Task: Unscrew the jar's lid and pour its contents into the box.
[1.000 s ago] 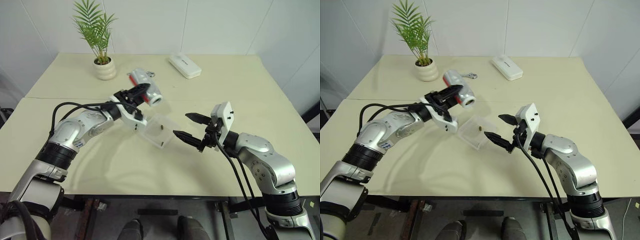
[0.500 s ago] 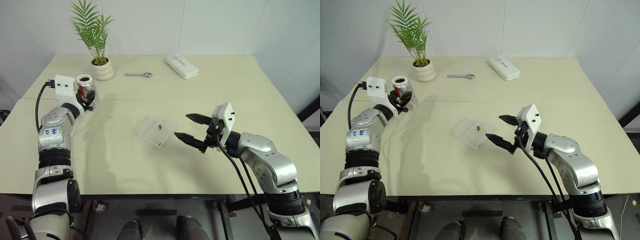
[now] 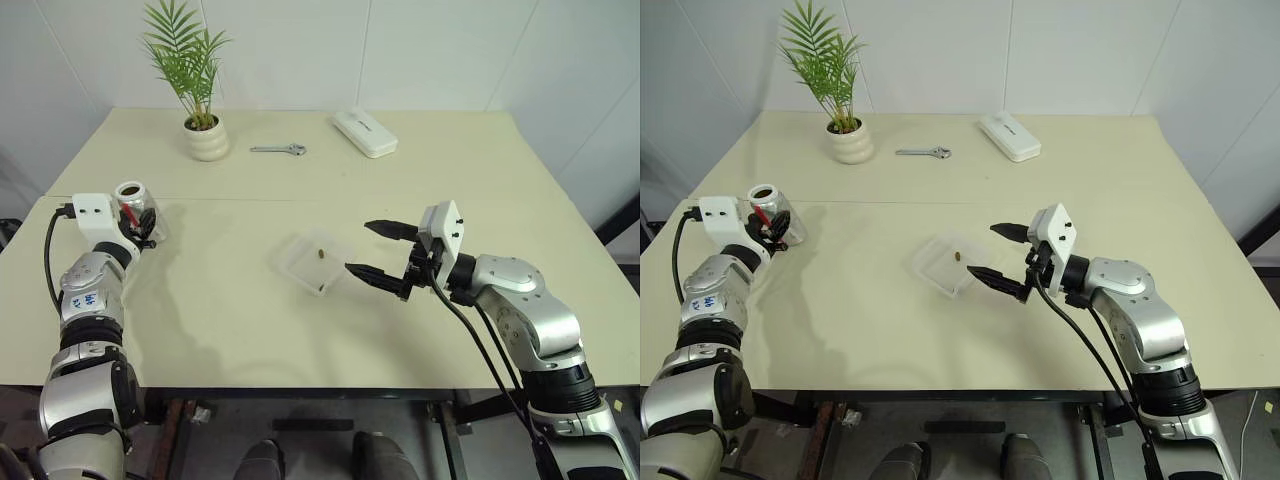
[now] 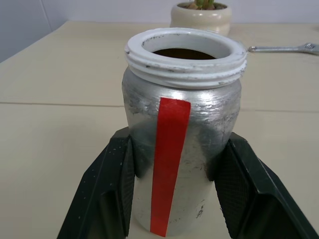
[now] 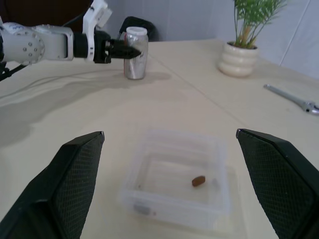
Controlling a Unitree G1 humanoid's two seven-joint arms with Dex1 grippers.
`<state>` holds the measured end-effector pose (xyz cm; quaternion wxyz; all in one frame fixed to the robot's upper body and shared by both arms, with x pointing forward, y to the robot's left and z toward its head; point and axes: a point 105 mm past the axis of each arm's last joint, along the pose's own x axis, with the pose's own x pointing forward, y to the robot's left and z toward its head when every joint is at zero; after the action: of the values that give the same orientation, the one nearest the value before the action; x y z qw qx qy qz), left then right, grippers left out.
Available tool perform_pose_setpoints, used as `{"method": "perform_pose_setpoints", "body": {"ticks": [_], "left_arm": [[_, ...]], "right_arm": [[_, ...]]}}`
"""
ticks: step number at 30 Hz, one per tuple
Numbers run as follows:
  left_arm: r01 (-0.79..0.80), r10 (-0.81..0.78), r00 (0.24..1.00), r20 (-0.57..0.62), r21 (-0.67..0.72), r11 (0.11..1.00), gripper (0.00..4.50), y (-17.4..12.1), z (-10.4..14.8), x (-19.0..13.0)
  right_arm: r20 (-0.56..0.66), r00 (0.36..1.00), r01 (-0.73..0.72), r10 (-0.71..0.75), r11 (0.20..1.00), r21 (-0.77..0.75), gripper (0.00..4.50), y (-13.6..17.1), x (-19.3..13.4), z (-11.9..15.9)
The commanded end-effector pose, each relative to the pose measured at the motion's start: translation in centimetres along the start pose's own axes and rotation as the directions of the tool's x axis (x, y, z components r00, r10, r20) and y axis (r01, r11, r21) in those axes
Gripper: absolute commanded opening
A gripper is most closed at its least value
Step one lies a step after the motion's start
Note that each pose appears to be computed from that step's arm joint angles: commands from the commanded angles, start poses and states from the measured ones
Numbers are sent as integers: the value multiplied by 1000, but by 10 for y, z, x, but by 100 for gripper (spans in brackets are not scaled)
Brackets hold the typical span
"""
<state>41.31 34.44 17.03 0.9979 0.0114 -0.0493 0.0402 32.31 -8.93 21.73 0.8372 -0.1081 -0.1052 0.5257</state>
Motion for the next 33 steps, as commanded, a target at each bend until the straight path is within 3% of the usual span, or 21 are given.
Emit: {"method": "perform_pose_setpoints", "body": {"ticks": [1,5,7,14,20,26,29,33], "left_arm": [[-31,31,998,54,-11,999,186,10,9,-3],[-24,25,998,54,-16,1000,186,13,6,-6],[-29,30,998,56,-15,999,259,16,5,-9],[-29,29,998,59,13,999,449,24,0,-19],[41,-49,997,67,108,993,449,24,-2,-48],[212,-208,977,-42,239,948,449,15,-6,-77],[296,-281,955,-95,372,880,449,19,9,-96],[497,-512,853,-103,464,734,449,-19,34,-114]], "right_arm": [[55,997,-48,51,998,-49,446,5,6,13],[91,992,-82,87,994,-67,446,10,7,18],[108,990,-77,86,993,-86,450,9,7,21],[141,986,-70,88,990,-123,450,9,6,27],[120,989,-66,81,990,-123,450,10,-5,27],[73,997,-21,27,996,-89,450,-2,-23,21],[-39,999,4,-9,994,-108,450,-15,-50,3],[-78,997,-9,-6,982,-189,450,-19,-65,-3]]}}
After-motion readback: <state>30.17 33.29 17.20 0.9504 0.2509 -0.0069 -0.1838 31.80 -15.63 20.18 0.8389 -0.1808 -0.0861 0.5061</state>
